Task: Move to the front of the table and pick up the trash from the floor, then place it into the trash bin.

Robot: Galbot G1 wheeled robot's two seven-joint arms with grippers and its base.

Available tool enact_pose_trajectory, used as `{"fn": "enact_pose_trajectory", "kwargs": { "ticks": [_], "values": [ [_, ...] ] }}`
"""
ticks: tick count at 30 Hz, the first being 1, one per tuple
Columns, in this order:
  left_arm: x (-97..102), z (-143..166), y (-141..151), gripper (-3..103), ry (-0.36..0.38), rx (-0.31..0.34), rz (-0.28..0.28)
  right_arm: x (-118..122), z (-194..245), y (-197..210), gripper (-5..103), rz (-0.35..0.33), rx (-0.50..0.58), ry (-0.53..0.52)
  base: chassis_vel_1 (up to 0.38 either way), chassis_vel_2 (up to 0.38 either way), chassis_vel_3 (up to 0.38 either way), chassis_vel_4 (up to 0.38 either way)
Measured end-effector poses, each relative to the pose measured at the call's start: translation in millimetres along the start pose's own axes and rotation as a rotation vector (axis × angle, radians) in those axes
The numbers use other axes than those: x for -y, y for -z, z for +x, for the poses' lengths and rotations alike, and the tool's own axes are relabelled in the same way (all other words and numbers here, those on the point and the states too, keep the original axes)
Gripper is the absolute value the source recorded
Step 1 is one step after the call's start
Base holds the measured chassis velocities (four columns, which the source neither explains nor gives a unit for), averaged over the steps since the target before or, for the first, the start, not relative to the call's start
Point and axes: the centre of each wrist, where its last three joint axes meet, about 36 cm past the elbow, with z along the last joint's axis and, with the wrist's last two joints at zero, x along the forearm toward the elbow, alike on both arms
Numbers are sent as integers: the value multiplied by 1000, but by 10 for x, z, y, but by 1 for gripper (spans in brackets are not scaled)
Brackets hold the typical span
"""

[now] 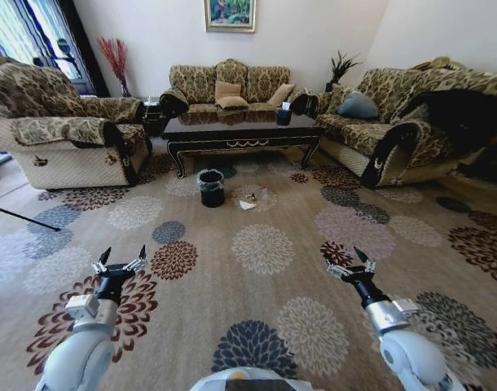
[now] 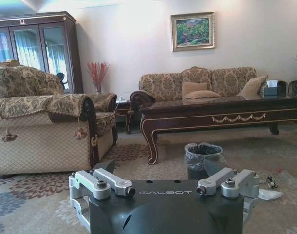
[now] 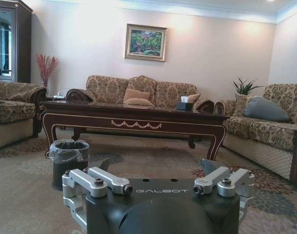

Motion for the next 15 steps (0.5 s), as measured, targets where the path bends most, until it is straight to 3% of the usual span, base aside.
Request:
{"fn": "enact_pose_trajectory", "kwargs": {
  "ticks": [15],
  "values": [
    [0,5,-19,100,5,-1,0,4,-6,18,100,2,5,0,0,0,0,0]
  ]
}}
